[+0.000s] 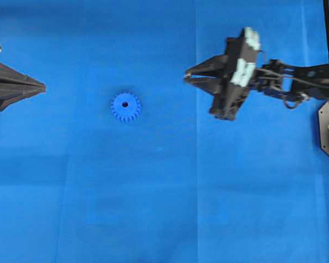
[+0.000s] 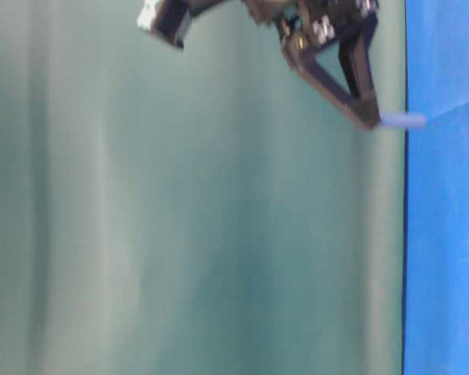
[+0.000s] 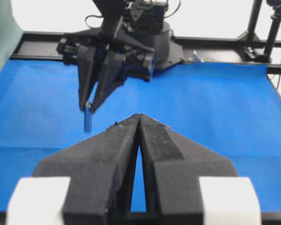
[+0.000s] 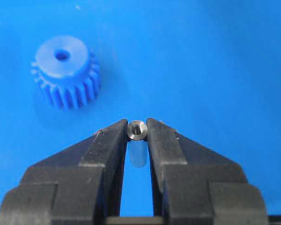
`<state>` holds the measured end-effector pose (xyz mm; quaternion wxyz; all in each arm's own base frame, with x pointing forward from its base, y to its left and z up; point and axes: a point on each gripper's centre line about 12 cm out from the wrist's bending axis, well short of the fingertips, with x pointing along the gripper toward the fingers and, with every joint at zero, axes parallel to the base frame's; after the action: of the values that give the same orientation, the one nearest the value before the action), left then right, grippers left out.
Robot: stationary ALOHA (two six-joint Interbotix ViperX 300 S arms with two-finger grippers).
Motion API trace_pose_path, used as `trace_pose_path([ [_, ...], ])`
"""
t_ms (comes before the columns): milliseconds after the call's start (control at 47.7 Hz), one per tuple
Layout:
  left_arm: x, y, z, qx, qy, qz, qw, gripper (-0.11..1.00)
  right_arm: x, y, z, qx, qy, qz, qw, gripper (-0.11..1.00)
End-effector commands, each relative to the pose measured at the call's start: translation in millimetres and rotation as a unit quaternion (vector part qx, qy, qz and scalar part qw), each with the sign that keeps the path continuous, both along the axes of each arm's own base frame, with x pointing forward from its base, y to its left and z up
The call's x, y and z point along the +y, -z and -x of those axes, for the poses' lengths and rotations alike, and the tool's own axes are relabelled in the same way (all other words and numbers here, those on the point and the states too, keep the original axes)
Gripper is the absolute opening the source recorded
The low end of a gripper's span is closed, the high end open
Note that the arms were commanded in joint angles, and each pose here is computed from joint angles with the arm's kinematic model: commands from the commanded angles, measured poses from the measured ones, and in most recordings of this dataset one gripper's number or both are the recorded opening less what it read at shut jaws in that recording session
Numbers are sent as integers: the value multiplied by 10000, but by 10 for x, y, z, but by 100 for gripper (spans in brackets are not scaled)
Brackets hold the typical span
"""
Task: Insert the shaft placed at a random location into the center hole of the small gear at another random location.
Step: 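Lift the shaft with the right gripper and carry it over the blue gear, then align the shaft over the gear's center hole and lower it in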
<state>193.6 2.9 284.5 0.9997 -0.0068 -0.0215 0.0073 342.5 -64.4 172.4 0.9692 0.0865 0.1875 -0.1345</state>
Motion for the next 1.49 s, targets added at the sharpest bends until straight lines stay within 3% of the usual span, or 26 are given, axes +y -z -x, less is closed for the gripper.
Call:
trace_pose_path([
  [0,6,-44,-10,-61,-15,7,10000,0,26,-157,-238,-223,-117,68,9997,3],
  [336,6,-27,-9,15,-15,8,10000,0,76,-176,-863,-154,-362,67,9992,3],
  [671,6,-12,-9,77,-15,9,10000,0,174,-210,-1228,-286,-523,79,9982,3],
  [1049,6,17,-7,207,-16,11,9998,0,228,-171,-1293,-257,-569,29,9980,3],
  [1469,6,18,-5,215,-16,11,9998,0,238,192,-1330,120,-547,-88,9984,3],
])
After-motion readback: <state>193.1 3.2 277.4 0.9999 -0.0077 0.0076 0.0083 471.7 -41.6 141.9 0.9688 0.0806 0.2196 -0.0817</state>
